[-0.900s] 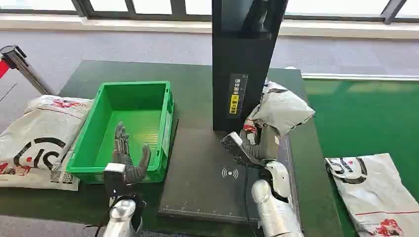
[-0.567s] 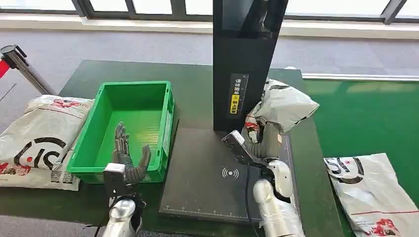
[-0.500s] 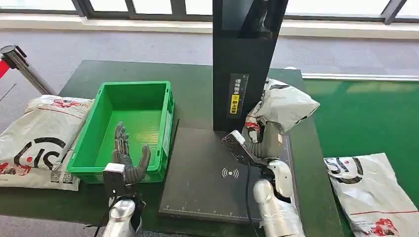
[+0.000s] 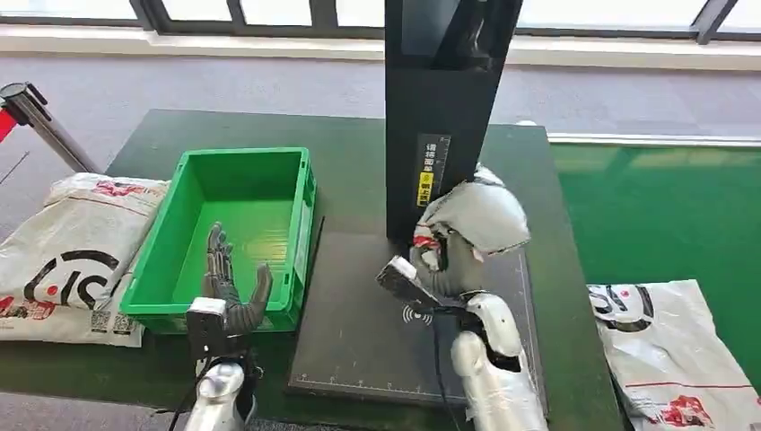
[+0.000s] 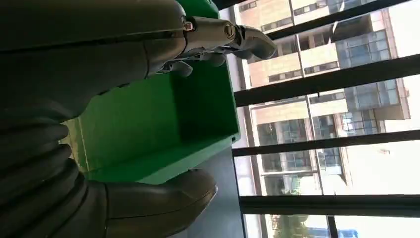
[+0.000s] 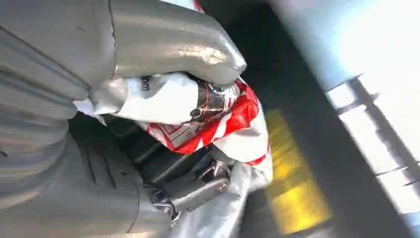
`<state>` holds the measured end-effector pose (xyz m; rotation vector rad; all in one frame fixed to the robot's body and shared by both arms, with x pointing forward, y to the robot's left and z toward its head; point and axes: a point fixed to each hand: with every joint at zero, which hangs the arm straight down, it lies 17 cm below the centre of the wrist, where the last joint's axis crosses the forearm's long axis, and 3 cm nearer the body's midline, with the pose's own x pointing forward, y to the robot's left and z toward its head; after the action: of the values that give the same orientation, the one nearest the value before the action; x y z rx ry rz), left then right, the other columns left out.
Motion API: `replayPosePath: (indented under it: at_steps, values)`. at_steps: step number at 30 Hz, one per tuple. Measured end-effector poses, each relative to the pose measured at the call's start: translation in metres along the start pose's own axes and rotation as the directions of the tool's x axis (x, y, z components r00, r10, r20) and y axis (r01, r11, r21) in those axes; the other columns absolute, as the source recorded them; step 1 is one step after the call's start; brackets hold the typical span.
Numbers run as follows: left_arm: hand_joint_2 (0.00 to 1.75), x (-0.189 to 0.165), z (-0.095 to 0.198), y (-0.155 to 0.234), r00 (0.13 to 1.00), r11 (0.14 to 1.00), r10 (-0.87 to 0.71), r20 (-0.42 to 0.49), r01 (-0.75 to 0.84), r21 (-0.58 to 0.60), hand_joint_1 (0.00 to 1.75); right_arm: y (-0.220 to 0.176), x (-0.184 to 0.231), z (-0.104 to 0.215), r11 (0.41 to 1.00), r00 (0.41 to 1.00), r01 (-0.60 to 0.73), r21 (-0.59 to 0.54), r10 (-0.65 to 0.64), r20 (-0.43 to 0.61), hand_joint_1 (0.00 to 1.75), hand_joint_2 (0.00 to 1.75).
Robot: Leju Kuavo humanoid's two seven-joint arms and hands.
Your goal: Moved the parcel from conveyor to table for the left to box.
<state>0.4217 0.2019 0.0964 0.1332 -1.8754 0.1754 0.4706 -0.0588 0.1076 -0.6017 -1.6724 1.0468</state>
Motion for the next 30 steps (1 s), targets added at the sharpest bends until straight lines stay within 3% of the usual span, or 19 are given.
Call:
replayPosePath:
  at_steps: [5, 16, 23, 24, 28, 29, 30]
  values:
    - [1.75, -0.003, 0.001, 0.001, 1.0, 1.0, -0.007, -0.005, 0.007, -0.004, 0.0, 0.02, 0.024, 0.002, 0.999, 0.998, -0.024, 0.048, 0.021, 0.056, 1.75, 1.75]
    - [1.75, -0.005, 0.002, -0.002, 1.0, 1.0, -0.004, -0.012, 0.004, -0.019, 0.0, 0.043, 0.023, 0.014, 0.994, 0.999, -0.031, 0.104, 0.027, 0.047, 1.75, 1.75]
    - [1.75, -0.006, 0.001, -0.004, 1.0, 1.0, -0.001, -0.016, 0.0, -0.023, 0.0, 0.058, 0.036, 0.021, 0.988, 0.994, -0.013, 0.153, -0.003, 0.106, 1.75, 1.75]
    - [1.75, -0.006, 0.001, -0.004, 1.0, 1.0, 0.0, -0.016, -0.001, -0.022, 0.0, 0.061, 0.04, 0.022, 0.987, 0.992, -0.008, 0.162, -0.012, 0.124, 1.24, 1.75]
    - [1.75, -0.007, 0.001, -0.004, 1.0, 1.0, 0.004, -0.019, -0.004, -0.02, 0.0, 0.063, 0.061, 0.027, 0.984, 0.975, 0.043, 0.171, -0.079, 0.207, 1.24, 1.75]
    - [1.75, -0.008, 0.001, -0.004, 1.0, 1.0, 0.004, -0.02, -0.004, -0.02, 0.0, 0.063, 0.063, 0.027, 0.984, 0.972, 0.049, 0.171, -0.087, 0.217, 0.0, 1.75]
    - [1.75, -0.008, 0.001, -0.004, 1.0, 1.0, 0.004, -0.02, -0.004, -0.02, 0.0, 0.063, 0.064, 0.027, 0.984, 0.971, 0.054, 0.171, -0.091, 0.219, 0.0, 1.75]
